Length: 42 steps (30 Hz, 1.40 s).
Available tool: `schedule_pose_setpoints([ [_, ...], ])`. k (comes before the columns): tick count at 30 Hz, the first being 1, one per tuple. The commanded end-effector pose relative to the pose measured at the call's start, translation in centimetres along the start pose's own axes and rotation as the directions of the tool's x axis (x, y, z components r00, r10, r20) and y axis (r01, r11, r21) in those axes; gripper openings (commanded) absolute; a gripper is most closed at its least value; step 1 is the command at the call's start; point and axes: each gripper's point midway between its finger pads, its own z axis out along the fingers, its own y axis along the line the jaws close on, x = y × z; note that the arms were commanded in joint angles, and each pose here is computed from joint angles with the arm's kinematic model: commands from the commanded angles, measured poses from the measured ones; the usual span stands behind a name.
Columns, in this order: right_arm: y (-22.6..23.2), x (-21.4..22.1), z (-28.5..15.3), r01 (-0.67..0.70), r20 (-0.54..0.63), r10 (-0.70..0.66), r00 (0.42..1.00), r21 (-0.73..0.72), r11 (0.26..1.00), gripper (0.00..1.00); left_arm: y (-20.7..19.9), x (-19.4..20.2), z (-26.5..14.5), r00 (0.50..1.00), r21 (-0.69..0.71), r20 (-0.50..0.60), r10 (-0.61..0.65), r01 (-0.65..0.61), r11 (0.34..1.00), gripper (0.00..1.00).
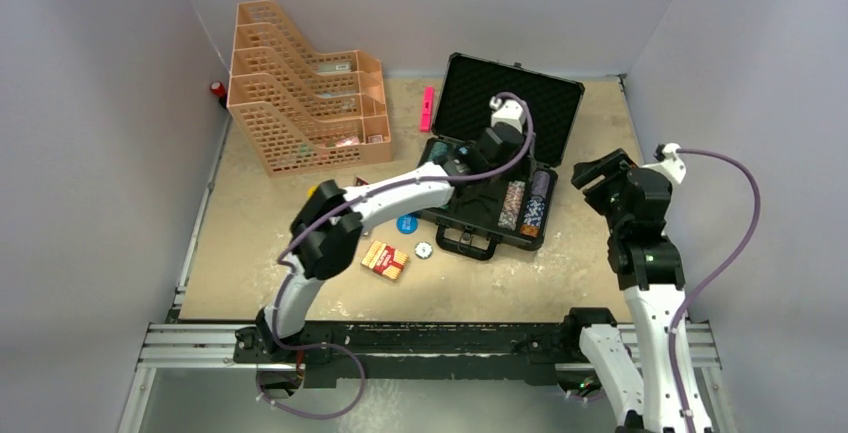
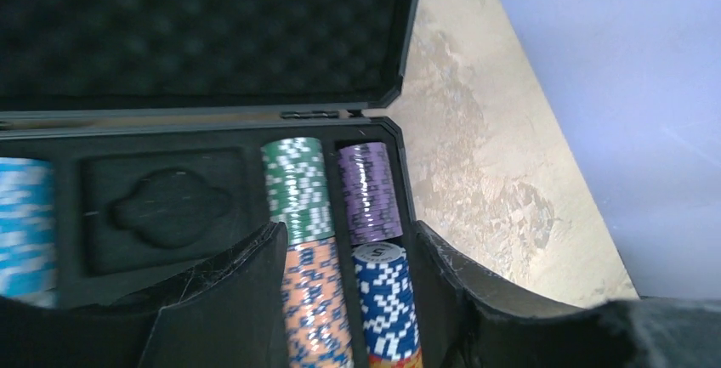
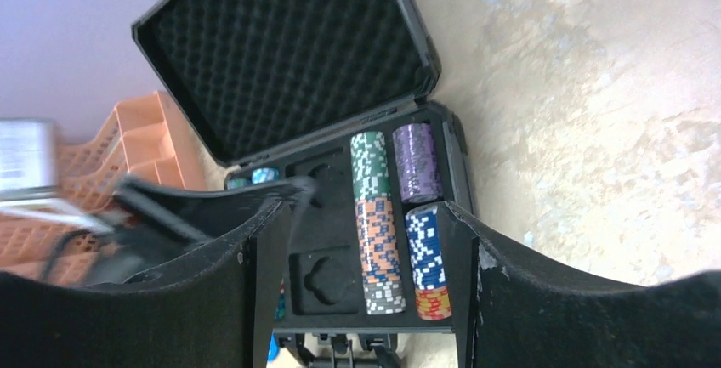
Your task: Pack up texas hold em set
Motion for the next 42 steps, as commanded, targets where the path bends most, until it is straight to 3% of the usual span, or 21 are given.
schedule_pose_setpoints([
  [1,0.9,2.8,2.0,0.048,-0.108,-0.057,0.992,-0.079,0.996,0.63,0.7,-7.1,-6.2,0.989,-0.024,0.147,0.034,-0.031,0.999,0.53],
  [7,0.3,7.6,4.9,0.131,-0.290,-0.164,0.943,-0.127,0.983,0.51,8.3,-7.7,-12.9,0.978,-0.249,0.164,0.133,-0.089,0.964,0.54],
  [11,1.5,10.1,5.6,0.154,-0.356,-0.233,0.905,-0.237,0.959,0.53,12.5,-7.8,-17.1,0.972,-0.340,0.159,0.171,-0.108,0.934,0.58],
  [13,2.7,11.3,5.4,0.173,-0.372,-0.272,0.888,-0.277,0.945,0.57,14.5,-8.3,-18.9,0.958,-0.387,0.137,0.254,-0.184,0.904,0.64],
  [18,6.7,15.0,4.4,0.197,-0.416,-0.340,0.843,-0.349,0.916,0.63,19.3,-10.5,-23.2,0.909,-0.583,0.093,0.407,-0.282,0.762,0.78],
  [23,9.8,20.1,2.5,0.231,-0.485,-0.414,0.770,-0.394,0.890,0.63,21.3,-13.1,-27.3,0.892,-0.675,0.238,0.384,-0.133,0.726,0.75],
  [31,11.8,29.5,-0.3,0.451,-0.555,-0.607,0.569,-0.407,0.795,0.65,22.1,-15.1,-34.9,0.776,-0.629,0.535,0.333,0.103,0.771,0.73],
  [36,12.4,33.5,-0.7,0.607,-0.554,-0.694,0.459,-0.375,0.701,0.64,22.1,-15.9,-36.6,0.763,-0.624,0.562,0.320,0.136,0.769,0.73],
  [42,11.7,36.0,-0.4,0.677,-0.583,-0.715,0.386,-0.346,0.649,0.49,22.7,-15.7,-36.9,0.767,-0.646,0.554,0.323,0.151,0.749,0.73],
])
